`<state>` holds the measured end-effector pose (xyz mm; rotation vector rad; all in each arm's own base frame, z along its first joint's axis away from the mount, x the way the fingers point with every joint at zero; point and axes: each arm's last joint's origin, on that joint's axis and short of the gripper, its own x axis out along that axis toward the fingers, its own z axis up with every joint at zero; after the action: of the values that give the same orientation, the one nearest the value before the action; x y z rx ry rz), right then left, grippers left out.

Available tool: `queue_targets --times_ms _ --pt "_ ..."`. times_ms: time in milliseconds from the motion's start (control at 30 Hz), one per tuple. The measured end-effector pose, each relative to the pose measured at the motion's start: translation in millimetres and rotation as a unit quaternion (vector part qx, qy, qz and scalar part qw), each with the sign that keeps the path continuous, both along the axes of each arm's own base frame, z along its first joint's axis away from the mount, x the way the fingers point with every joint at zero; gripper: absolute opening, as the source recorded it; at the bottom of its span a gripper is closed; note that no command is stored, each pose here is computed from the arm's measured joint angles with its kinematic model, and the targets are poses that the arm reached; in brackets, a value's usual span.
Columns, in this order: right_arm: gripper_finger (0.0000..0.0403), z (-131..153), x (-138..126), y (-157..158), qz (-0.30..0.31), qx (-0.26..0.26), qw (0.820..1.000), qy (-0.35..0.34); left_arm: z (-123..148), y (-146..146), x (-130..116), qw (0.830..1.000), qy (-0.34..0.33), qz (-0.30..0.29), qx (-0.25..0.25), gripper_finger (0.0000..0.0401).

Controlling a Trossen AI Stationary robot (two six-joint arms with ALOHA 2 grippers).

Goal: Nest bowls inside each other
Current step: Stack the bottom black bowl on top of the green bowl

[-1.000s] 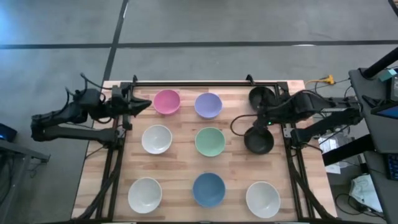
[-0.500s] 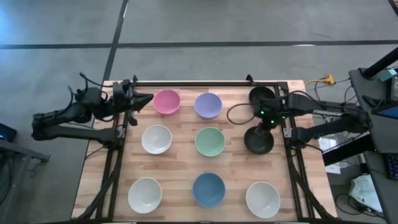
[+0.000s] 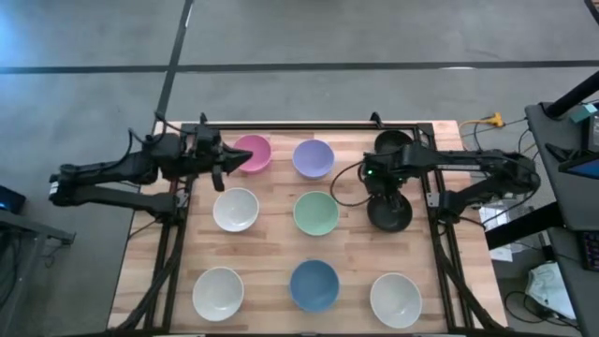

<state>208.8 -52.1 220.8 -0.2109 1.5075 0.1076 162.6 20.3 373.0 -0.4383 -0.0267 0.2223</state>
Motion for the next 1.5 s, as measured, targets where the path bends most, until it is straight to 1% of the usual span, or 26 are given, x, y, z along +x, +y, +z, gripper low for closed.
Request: queue_targets --times_ms 100,200,267,367,467,500,533,633,733,833,900,933,1000,1033,1067,1133,1167,1200,1233,1267,1300,1400,1500 --pt "0.0172 -14.0 8.8 -3.4 0.029 -0.013 0.999 0.031 -2.5 -0.1 5.1 1.0 0.008 -0.008 -0.003 0.0" --pt "0.0161 -28.4 16.3 -7.0 0.035 -0.007 0.998 0.058 -4.8 0.1 8.7 1.0 0.011 -0.008 -0.026 0.0" --pt "0.0146 -38.2 20.6 -9.0 0.034 -0.001 0.997 0.075 -5.1 0.2 9.7 0.999 0.01 -0.008 -0.032 0.0" --pt "0.0105 -50.5 24.1 -10.1 0.034 0.008 0.994 0.103 -6.0 -0.3 11.1 0.999 0.012 -0.01 -0.04 0.0" --pt "0.0049 -56.5 25.6 -10.2 0.028 0.017 0.993 0.118 -5.8 -0.6 11.1 0.999 0.011 -0.011 -0.04 0.0" --pt "0.003 -56.1 25.5 -10.1 0.024 0.024 0.992 0.118 -5.6 -0.6 10.9 0.999 0.01 -0.011 -0.04 0.0" --pt "0.0022 -55.3 24.5 -9.9 0.021 0.034 0.992 0.119 -5.4 -0.7 10.2 0.999 0.01 -0.012 -0.04 0.0" --pt "0.0016 -49.3 21.2 -9.0 0.003 0.062 0.992 0.113 -4.9 -0.8 9.7 0.999 0.008 -0.012 -0.04 0.0" --pt "0.0012 -31.2 17.6 -9.7 -0.04 0.08 0.992 0.089 -4.8 -0.9 8.6 0.999 0.008 -0.012 -0.039 0.0" --pt "0.0011 -9.0 12.3 -7.4 -0.095 0.123 0.987 0.042 -4.6 -0.9 8.5 0.999 0.008 -0.011 -0.038 0.0" --pt "0.0011 8.3 12.7 -4.4 -0.135 0.171 0.976 -0.023 -4.8 -0.8 8.8 0.999 0.009 -0.011 -0.038 0.0" --pt "0.0011 15.8 13.2 -3.0 -0.157 0.192 0.967 -0.056 -4.6 -0.8 8.9 0.999 0.007 -0.011 -0.038 0.0" --pt "0.0011 30.4 19.3 -1.1 -0.212 0.228 0.94 -0.137 -4.4 -0.9 8.1 0.999 0.007 -0.011 -0.038 0.0" --pt "0.0011 38.6 24.6 -0.8 -0.244 0.241 0.921 -0.185 -4.4 -0.9 7.9 0.999 0.007 -0.012 -0.037 0.0" --pt "0.0011 46.3 30.5 -0.7 -0.276 0.256 0.897 -0.23 -4.2 -0.9 7.8 0.999 0.007 -0.012 -0.036 0.0" --pt "0.0011 59.2 42.1 -1.2 -0.335 0.293 0.844 -0.298 -3.9 -0.9 7.6 0.999 0.005 -0.012 -0.034 0.0" --pt "0.0011 63.9 49.2 -2.0 -0.355 0.313 0.819 -0.324 -4.0 -1.0 7.3 0.999 0.006 -0.011 -0.034 0.0" --pt "0.0011 68.0 55.6 -3.4 -0.376 0.33 0.799 -0.333 -4.0 -1.0 7.2 0.999 0.006 -0.012 -0.034 0.0" --pt "0.0011 70.6 61.9 -5.2 -0.393 0.342 0.786 -0.332 -3.8 -1.0 7.2 1.0 0.006 -0.012 -0.028 0.0" --pt "0.0011 71.6 67.9 -6.6 -0.409 0.348 0.781 -0.319 -3.7 -1.0 7.1 1.0 0.008 -0.012 -0.02 0.0" --pt "0.0011 71.6 73.4 -8.0 -0.424 0.348 0.781 -0.299 -3.7 -1.0 7.0 1.0 0.01 -0.012 -0.012 0.0" --pt "0.0011 63.9 91.7 -10.9 -0.456 0.329 0.798 -0.215 -3.2 -1.0 6.9 1.0 0.013 -0.013 0.003 0.0" --pt "0.0012 53.2 111.7 -12.7 -0.45 0.32 0.821 -0.145 -2.6 -1.0 6.7 1.0 0.011 -0.013 0.004 0.0"
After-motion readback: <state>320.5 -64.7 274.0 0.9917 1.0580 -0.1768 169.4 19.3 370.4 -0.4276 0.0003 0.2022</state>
